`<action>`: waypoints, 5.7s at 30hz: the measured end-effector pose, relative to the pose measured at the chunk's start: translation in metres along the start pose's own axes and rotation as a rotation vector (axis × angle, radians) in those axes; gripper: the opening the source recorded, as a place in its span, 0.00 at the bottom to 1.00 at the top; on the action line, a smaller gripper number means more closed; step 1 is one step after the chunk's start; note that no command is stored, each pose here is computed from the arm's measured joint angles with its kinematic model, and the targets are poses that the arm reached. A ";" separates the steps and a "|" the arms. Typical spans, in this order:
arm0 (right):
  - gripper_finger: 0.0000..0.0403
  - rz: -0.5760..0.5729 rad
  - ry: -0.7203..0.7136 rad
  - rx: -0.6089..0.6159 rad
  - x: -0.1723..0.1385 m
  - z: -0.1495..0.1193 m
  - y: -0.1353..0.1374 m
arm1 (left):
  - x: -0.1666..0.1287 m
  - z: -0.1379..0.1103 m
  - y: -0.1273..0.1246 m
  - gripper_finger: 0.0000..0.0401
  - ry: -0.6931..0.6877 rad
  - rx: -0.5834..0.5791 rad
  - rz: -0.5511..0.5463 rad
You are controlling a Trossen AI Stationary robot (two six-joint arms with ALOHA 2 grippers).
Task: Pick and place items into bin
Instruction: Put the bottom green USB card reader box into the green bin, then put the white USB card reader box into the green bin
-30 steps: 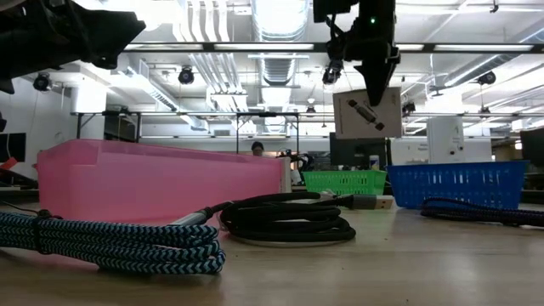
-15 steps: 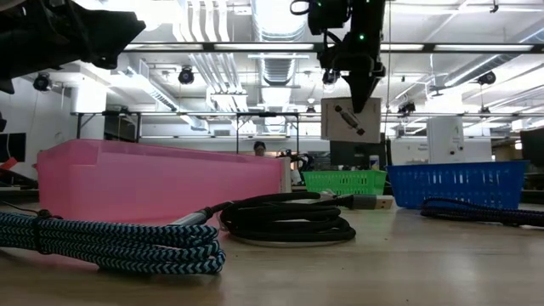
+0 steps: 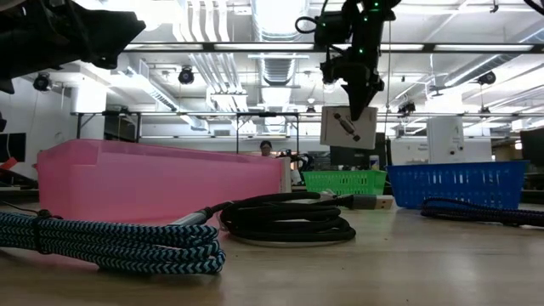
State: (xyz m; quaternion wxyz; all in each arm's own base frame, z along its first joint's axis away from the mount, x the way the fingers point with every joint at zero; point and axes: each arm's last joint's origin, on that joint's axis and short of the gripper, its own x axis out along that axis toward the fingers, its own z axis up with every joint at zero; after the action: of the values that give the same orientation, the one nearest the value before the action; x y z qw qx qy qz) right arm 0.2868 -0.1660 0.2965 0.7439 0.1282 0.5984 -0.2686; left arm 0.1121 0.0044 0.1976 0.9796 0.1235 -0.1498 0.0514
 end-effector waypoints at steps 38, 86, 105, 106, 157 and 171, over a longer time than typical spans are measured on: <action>0.08 0.033 0.173 0.022 0.082 0.016 -0.026 | 0.000 0.000 0.000 0.36 0.000 0.000 0.000; 0.08 0.127 0.188 0.023 0.101 0.007 -0.021 | 0.000 0.000 0.000 0.36 0.000 0.000 0.000; 0.12 0.125 0.182 0.025 0.104 0.006 -0.020 | 0.000 0.000 0.000 0.36 0.000 0.000 0.000; 0.14 0.125 0.181 0.025 0.104 0.006 -0.020 | 0.000 0.000 0.000 0.36 0.000 0.000 0.000; 0.33 0.122 0.136 0.104 0.066 0.020 -0.023 | 0.000 0.000 0.000 0.36 0.001 0.000 0.000; 0.33 0.144 0.109 0.057 0.054 0.025 0.012 | 0.000 0.000 0.000 0.36 0.000 0.000 0.000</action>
State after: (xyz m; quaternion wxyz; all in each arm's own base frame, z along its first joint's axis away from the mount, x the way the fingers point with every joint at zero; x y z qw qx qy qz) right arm 0.3217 -0.1822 0.2497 0.7235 0.2066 0.6193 -0.2241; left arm 0.1121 0.0044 0.1976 0.9796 0.1237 -0.1496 0.0516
